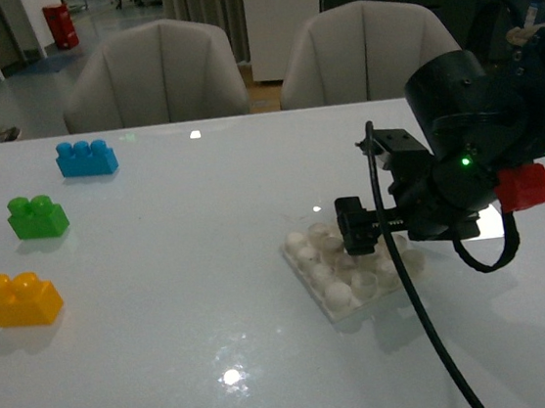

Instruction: Insert yellow block into base center

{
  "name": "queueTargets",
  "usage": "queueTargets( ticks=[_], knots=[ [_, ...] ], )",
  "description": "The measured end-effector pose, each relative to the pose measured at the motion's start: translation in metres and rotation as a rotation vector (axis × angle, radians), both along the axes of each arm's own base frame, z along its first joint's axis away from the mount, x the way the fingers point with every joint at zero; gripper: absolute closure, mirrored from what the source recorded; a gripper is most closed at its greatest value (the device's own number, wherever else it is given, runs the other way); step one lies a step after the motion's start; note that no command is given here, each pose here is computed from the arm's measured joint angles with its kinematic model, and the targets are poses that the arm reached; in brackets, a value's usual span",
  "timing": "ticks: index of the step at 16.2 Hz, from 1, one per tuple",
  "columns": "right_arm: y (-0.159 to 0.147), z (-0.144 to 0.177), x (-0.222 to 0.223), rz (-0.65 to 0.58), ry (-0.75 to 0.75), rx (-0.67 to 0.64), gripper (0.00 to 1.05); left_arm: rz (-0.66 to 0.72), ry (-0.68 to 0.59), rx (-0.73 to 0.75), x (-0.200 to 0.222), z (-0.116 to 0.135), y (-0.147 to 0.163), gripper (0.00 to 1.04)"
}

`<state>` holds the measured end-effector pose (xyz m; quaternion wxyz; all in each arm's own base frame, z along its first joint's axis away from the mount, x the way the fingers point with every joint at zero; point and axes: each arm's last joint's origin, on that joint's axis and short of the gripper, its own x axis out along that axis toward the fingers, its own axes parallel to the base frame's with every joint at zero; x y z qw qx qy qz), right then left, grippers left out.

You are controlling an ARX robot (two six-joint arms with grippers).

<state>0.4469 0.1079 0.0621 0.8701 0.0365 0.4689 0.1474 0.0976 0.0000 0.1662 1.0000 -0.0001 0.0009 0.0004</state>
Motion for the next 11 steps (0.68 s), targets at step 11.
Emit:
queueTargets(
  ticks=[11],
  knots=[
    [0.047, 0.008, -0.005, -0.078, 0.07, 0.15, 0.06, 0.0, 0.0, 0.0, 0.0, 0.0, 0.0, 0.07]
  ],
)
